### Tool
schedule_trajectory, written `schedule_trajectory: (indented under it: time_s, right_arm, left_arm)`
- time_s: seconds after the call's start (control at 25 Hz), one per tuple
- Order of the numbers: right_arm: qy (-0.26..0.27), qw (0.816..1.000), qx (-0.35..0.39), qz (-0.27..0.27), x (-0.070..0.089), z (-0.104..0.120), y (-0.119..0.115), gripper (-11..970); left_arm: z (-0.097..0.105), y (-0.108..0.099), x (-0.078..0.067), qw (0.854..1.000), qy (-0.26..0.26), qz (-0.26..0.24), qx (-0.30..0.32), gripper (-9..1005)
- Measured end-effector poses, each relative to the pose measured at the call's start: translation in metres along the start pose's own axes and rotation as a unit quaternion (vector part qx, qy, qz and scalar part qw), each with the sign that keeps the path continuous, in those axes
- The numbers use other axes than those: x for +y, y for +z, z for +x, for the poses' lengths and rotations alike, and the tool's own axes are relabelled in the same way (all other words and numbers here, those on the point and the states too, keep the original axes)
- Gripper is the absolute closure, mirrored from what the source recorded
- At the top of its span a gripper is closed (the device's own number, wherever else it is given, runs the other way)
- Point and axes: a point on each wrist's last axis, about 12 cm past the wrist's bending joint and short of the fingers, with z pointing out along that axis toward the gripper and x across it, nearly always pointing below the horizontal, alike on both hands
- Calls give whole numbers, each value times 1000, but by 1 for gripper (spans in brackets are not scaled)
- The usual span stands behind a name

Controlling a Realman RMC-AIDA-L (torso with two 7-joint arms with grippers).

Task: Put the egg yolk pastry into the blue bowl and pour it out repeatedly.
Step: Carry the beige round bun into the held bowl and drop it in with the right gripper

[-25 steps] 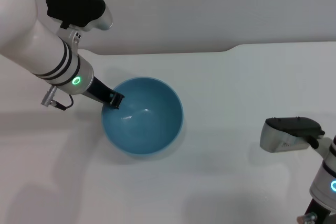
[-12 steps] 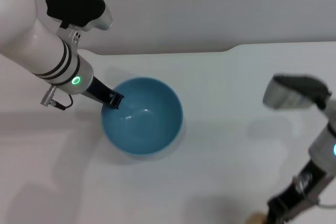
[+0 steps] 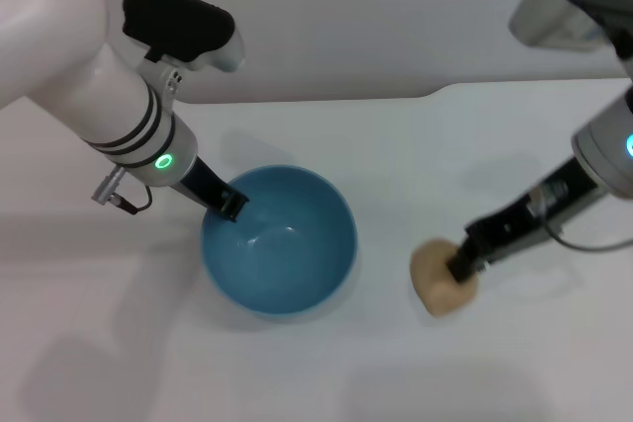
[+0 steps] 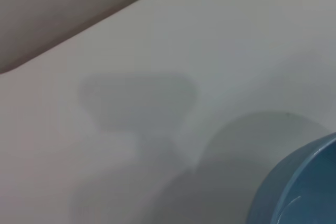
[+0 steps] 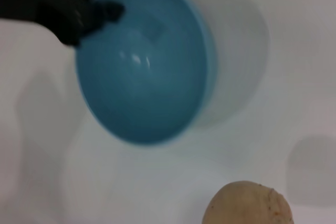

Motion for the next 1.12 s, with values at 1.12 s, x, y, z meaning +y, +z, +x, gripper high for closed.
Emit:
schedule_trajectory:
  time_s: [1.12]
  right_arm:
    - [-41, 988, -136, -57, 7, -48, 12, 950]
  left_arm:
    - [-10, -1, -29, 998, 58, 18, 0, 996]
